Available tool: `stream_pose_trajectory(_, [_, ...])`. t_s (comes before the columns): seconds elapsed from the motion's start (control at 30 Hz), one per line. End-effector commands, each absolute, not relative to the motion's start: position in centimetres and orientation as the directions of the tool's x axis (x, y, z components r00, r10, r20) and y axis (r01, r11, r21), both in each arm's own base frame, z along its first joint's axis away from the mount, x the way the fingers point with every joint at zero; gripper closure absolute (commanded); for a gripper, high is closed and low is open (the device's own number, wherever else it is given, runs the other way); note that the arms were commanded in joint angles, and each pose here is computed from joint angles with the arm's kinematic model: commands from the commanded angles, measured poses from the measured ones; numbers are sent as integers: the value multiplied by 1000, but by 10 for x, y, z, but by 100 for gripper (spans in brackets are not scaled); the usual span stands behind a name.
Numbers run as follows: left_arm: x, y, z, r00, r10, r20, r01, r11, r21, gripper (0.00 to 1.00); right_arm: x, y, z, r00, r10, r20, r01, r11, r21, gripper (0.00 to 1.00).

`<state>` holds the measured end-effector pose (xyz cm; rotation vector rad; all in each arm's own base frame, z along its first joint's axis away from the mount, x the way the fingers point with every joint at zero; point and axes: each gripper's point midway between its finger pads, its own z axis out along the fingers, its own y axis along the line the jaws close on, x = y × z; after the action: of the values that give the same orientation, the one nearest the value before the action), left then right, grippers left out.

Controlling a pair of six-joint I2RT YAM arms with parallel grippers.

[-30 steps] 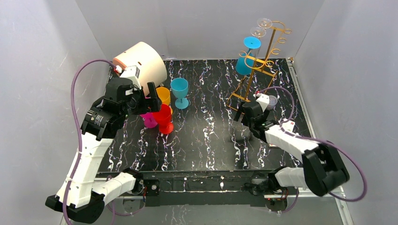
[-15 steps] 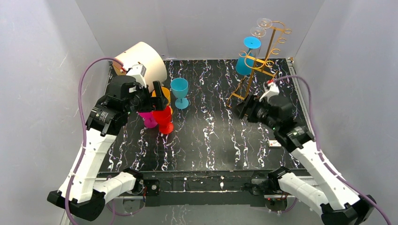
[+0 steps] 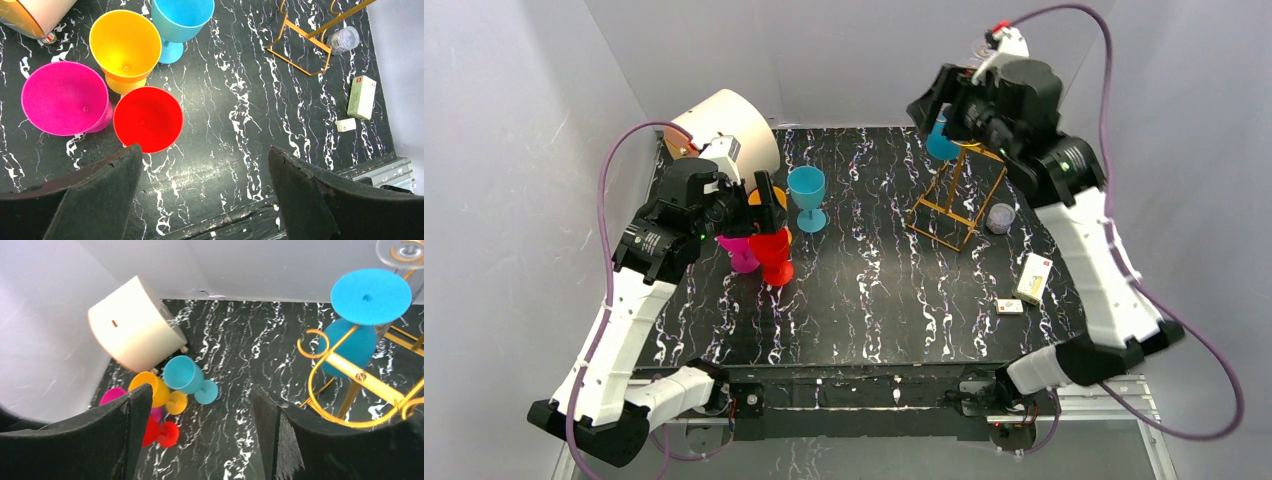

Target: Take the wine glass off the wine glass rack

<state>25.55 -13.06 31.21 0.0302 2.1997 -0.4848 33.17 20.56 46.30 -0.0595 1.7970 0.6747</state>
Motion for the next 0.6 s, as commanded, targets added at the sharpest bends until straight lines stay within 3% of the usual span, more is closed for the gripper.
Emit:
stream_pose_trajectory(0.0, [253,-130,313,-632,-141,-762,194,923,-332,6,359,202,441,-398,138,-907,-308,911,273,19])
stream_pose_trajectory(0.57, [254,-125,309,-635,-129,-762,178,935,-307,6,393,183,381,-483,-71,-873,-230,972,48,10])
